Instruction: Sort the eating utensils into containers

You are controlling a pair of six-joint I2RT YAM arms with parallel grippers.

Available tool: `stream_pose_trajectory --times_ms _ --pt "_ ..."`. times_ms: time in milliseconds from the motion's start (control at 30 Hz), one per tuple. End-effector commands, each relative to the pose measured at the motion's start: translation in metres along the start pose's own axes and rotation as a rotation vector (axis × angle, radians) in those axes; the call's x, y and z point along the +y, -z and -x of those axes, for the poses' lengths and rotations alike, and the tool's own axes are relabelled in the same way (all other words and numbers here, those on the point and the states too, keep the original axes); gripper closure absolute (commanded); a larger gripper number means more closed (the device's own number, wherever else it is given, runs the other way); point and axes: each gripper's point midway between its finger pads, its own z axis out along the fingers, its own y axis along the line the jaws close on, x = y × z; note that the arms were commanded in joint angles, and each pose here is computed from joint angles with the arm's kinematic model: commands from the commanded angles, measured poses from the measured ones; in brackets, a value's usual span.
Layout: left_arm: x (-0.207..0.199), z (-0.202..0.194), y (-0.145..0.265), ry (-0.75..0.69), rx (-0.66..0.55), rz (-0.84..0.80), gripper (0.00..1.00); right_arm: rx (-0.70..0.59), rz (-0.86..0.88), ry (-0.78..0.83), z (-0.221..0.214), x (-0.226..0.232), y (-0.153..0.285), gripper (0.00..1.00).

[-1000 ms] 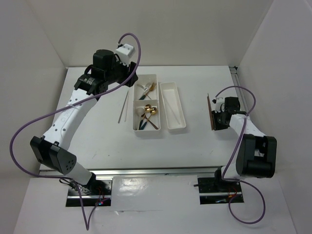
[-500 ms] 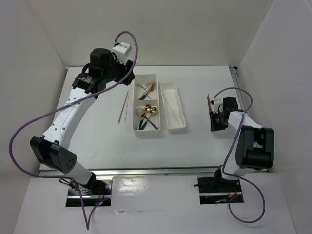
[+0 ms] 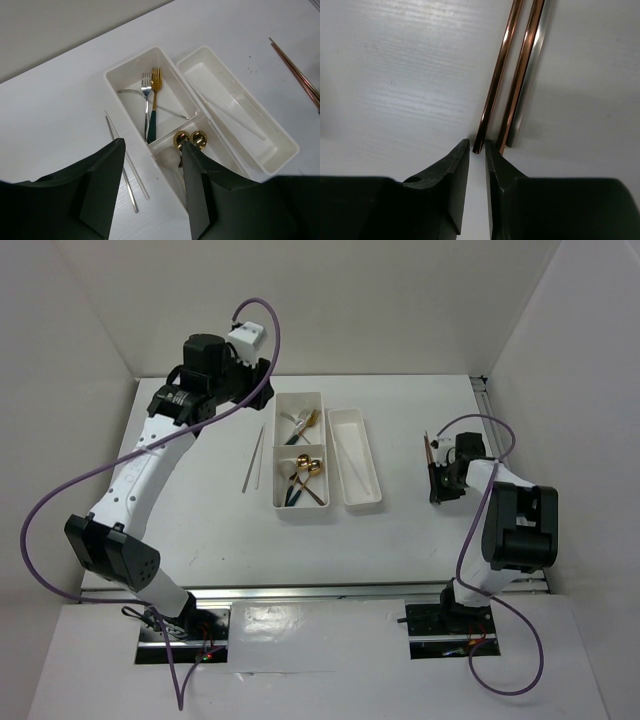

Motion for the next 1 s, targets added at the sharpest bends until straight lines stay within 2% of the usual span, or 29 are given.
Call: stream_pose_trajectory --times_ms 0,467,967 --pt "0.000 0.023 0.003 0.002 -0.061 -0.006 0.38 -0.057 -0.022 -0.008 0.024 -0.009 -0.003 0.72" --pt "0.000 0.020 -0.006 0.015 -0.041 -0.016 0.38 -0.090 -0.061 -0.009 0.047 -0.023 -0.014 0.70" --pt "0.007 0.024 -0.010 0.009 -0.043 0.002 0.38 0.055 -0.142 0.008 0.002 -0.036 -0.039 0.74"
